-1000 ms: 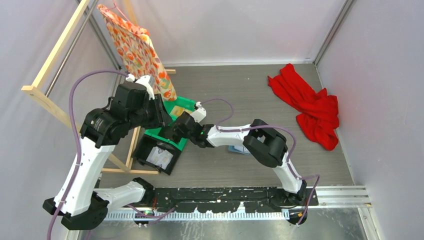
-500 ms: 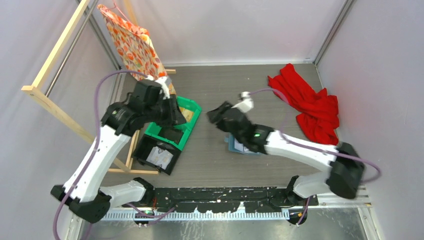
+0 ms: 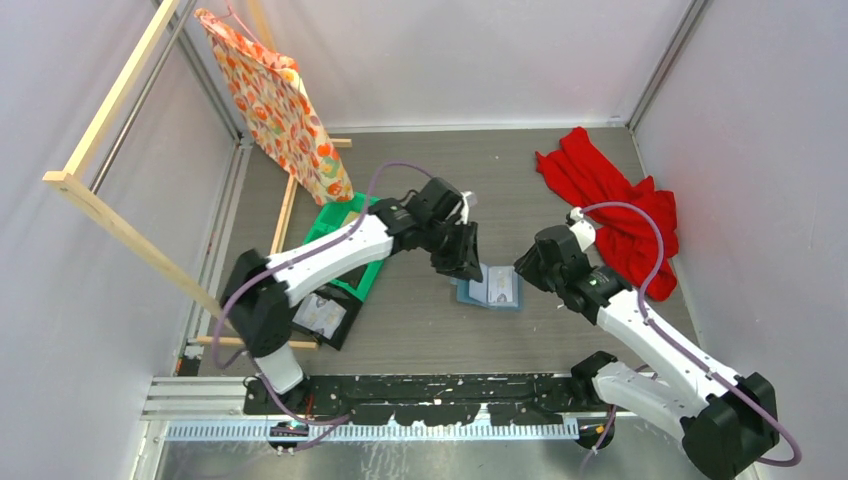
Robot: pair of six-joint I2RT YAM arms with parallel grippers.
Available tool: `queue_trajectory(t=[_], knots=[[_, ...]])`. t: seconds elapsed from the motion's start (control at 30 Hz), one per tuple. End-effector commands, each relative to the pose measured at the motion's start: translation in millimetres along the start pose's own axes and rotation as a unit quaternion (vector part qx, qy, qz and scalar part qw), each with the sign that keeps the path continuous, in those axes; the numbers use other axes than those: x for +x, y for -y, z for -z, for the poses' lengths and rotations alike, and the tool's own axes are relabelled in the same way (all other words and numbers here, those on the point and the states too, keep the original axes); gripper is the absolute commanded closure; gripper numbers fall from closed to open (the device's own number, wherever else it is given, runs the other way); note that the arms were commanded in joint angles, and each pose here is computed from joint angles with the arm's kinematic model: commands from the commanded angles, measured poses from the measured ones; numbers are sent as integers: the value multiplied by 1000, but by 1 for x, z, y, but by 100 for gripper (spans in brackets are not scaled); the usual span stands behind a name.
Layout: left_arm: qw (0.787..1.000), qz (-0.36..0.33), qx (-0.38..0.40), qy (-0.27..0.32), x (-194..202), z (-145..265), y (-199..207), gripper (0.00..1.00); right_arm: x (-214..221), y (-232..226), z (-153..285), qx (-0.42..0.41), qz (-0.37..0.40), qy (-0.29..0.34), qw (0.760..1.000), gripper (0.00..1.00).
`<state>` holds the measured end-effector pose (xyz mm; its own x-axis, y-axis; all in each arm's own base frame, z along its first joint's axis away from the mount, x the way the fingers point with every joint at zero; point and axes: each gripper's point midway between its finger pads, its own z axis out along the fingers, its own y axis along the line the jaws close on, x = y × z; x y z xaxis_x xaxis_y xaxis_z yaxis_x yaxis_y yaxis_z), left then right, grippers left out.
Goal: Take the credit cards out of the card holder
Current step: Place the credit card in the storage box, then remove the credit card from the card holder.
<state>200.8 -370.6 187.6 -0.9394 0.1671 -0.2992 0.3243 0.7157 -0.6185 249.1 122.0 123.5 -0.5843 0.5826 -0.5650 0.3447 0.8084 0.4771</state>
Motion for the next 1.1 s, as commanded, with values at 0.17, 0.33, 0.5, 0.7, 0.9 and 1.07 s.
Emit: queue_trajectory(t=[0.17,0.33,0.5,0.7,0.9,1.07], knots=[[994,37,102,4,-37,-76,31,65,22,3,-14,-36,8,-81,996,67],[995,62,75,-21,-28,-108,3,66,31,-1,-27,-45,7,-116,992,75],[992,88,88,-32,-20,-126,-14,68,33,6,-38,-42,-2,-119,992,76],[994,94,49,-31,-11,-134,-41,65,42,22,-52,-22,-9,-130,991,77],[994,96,27,-33,-5,-140,-56,58,51,34,-59,-7,-10,-139,990,78],[995,95,22,-31,-3,-146,-62,61,53,38,-59,-2,-12,-139,990,78]])
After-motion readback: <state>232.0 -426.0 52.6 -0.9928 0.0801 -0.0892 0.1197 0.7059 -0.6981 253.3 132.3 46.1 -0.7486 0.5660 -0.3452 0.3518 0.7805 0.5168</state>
